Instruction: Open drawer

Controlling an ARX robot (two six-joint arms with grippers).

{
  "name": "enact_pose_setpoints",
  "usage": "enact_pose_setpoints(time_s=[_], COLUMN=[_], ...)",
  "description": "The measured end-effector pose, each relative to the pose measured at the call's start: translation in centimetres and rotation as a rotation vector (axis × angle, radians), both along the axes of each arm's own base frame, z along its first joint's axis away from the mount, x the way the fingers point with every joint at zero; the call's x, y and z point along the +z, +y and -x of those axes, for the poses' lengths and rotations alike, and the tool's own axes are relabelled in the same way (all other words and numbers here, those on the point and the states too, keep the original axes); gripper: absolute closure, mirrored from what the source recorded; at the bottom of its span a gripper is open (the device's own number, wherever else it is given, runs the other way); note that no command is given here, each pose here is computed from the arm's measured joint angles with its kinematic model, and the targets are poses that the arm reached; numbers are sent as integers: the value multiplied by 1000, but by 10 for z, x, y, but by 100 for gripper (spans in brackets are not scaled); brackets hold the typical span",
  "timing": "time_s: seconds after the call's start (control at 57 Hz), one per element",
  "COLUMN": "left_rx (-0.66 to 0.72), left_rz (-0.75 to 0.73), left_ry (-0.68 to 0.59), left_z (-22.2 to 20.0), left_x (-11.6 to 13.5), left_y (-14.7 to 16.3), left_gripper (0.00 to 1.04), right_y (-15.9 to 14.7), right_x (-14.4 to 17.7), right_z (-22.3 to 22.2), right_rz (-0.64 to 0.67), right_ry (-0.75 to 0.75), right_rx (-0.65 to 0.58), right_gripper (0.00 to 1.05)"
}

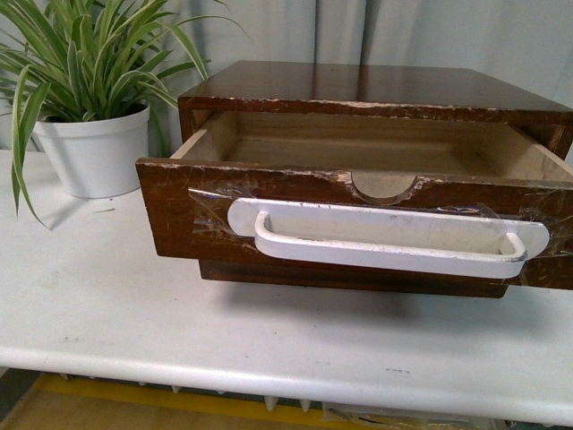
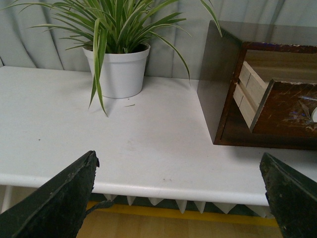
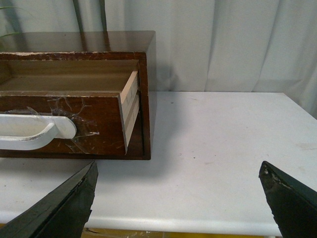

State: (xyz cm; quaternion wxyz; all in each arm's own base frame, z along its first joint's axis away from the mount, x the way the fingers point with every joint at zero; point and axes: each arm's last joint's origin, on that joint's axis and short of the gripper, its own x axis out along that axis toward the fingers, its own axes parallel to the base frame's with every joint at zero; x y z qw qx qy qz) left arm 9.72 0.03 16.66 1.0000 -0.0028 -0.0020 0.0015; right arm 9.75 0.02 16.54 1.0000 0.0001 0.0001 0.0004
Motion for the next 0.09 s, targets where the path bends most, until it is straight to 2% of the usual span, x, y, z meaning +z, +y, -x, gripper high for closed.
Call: enact_pose_setpoints(time_s=[0.088], left_rx=[0], left_rz=[0], left_ry=[0], left_z=[0], left_x=[0], left_y=[0], left_gripper=[6], right_y=[0], right_x=[0], right_z=[0], right_rz=[0], right_ry=[0], right_rx=[0], right_gripper=[9])
